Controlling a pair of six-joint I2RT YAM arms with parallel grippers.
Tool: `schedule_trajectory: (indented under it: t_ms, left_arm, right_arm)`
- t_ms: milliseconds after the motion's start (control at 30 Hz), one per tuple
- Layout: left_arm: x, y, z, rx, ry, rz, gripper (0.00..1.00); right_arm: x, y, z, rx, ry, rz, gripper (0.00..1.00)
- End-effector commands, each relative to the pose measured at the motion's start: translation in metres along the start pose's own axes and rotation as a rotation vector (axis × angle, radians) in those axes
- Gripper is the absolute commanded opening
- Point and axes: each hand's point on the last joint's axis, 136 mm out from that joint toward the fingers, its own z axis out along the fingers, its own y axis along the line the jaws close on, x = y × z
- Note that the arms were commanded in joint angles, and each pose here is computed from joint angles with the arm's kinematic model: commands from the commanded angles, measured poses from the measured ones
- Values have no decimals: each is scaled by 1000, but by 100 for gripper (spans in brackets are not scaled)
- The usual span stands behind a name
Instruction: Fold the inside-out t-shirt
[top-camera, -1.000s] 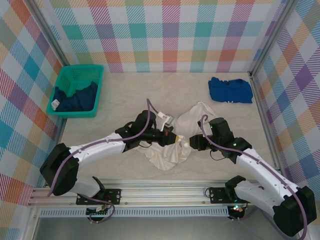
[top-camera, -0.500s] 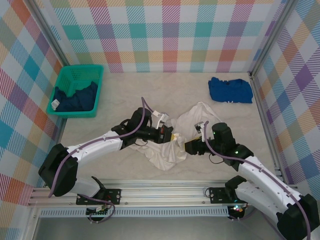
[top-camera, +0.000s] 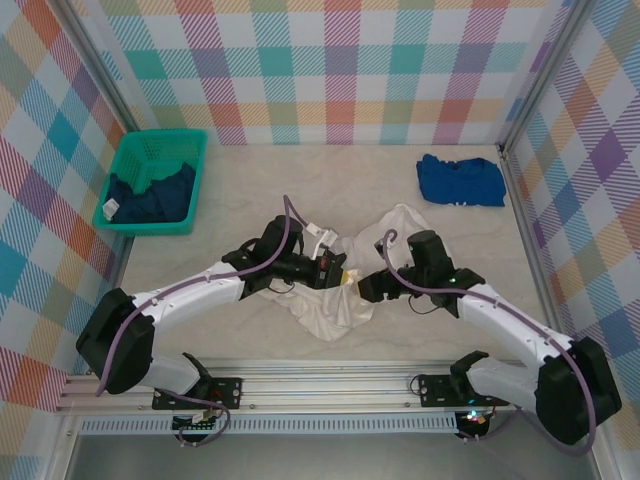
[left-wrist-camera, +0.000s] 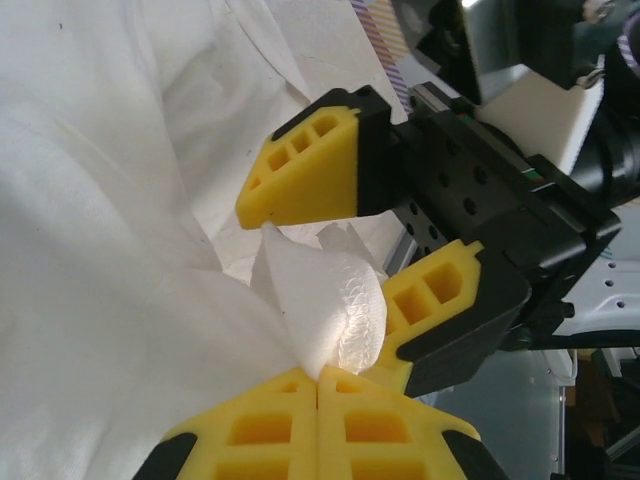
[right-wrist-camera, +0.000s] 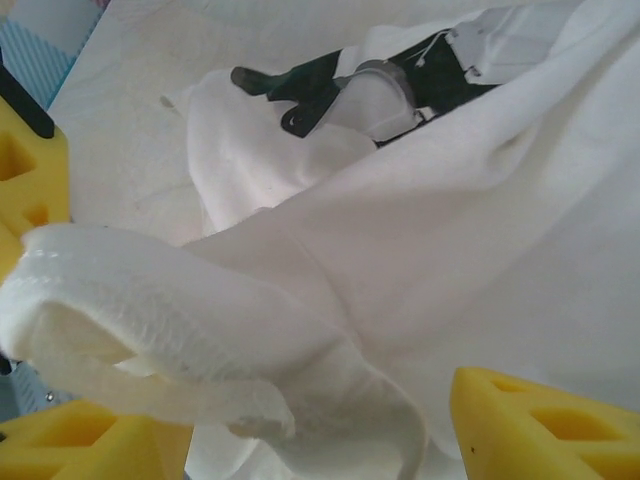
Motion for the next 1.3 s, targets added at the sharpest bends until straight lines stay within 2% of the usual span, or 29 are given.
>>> schedule_trajectory:
  t_ms: [0,133,267,400,500,567,667,733,800,1000,1133,1267]
  left_arm:
    - [1,-7,-9,19,-1,33,0]
    - [0,-3,-11,-1,-8,33,0]
    - [-1,5,-13,-31,-23,20,0]
    - [-4,18,-13,-79,-39,-6,0]
    - [-8,31,-15,-156,-54,-20,0]
    - [-10,41,-19,-226,-67,-17,0]
    - [-11,55,-31,-346,-112,-4,18]
    - [-9,51,-37,-380,-141,27,29]
    - [-4,37,-37,-373,-158,78,34]
    - [25,-5,-7,-255,-86,183,34]
    - [37,20,10,-395,-34,168,34]
    - [44,42,18,-475,-3,169,42]
  right_arm:
    - [-18,25,0,-146,-37,-72,59]
    - [-20,29,0,-173,-39,-78,38]
    - [-18,33,-7,-171,-54,-85,26]
    - [-15,32,-11,-161,-63,-66,8]
    - [-21,31,-14,-142,-92,-31,1]
    - [-30,29,-15,-119,-115,11,0]
    - [-43,28,-14,-113,-133,93,0]
    - [-48,23,-9,-98,-134,168,0]
    - [-52,18,-5,-88,-130,228,0]
    - [-61,10,5,-67,-110,348,0]
    - [-63,10,3,-59,-107,357,0]
    - [-63,7,-2,-43,-114,358,0]
